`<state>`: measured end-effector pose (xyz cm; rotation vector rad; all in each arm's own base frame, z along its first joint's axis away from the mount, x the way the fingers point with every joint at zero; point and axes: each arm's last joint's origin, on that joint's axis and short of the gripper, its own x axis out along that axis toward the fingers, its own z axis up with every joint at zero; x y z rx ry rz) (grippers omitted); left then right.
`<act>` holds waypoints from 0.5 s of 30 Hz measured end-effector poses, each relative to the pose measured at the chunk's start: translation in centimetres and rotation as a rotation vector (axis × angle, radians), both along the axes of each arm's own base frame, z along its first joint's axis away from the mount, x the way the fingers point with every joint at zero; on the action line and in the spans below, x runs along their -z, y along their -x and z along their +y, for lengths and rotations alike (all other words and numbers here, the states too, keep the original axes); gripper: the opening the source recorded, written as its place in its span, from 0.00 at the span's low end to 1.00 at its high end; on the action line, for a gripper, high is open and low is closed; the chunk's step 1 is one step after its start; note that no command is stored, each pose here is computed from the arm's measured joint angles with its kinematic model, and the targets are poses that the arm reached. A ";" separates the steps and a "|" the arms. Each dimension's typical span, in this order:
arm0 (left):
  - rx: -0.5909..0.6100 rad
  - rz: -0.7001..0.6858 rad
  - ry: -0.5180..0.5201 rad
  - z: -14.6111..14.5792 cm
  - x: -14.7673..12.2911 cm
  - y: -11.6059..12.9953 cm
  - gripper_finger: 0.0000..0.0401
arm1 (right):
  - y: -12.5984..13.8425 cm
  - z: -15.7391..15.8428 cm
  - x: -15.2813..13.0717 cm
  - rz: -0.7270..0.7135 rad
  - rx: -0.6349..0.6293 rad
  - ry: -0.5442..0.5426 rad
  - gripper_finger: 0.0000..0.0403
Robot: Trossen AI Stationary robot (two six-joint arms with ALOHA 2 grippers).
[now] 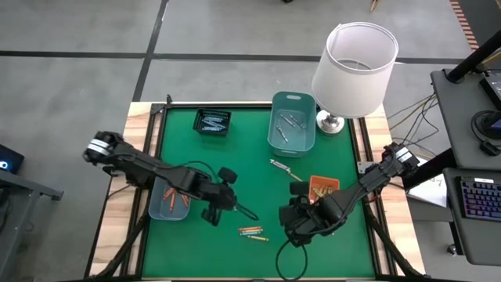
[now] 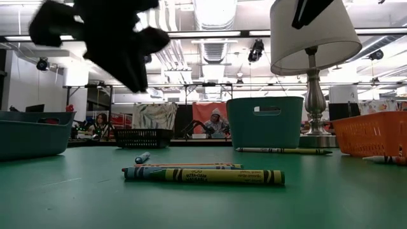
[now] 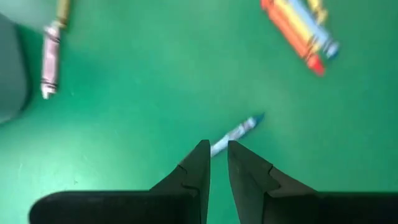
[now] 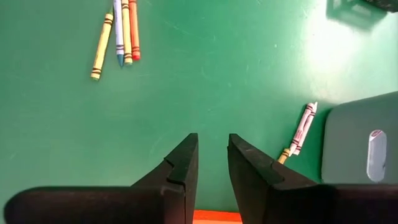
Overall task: Sort crayons
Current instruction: Put the blue crayon into the black bin
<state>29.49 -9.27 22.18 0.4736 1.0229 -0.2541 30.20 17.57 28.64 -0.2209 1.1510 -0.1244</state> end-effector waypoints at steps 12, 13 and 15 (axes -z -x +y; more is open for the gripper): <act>0.131 0.348 -0.167 0.4 4.3 -2.8 0.10 | 0.0 0.1 0.0 -0.007 0.023 -0.012 0.19; 0.147 0.348 -0.173 0.4 4.4 -2.9 0.10 | 0.0 0.1 0.0 -0.008 0.024 -0.014 0.19; 0.177 0.350 -0.184 0.3 4.5 -3.0 0.10 | 0.1 0.2 0.0 -0.008 0.023 -0.014 0.19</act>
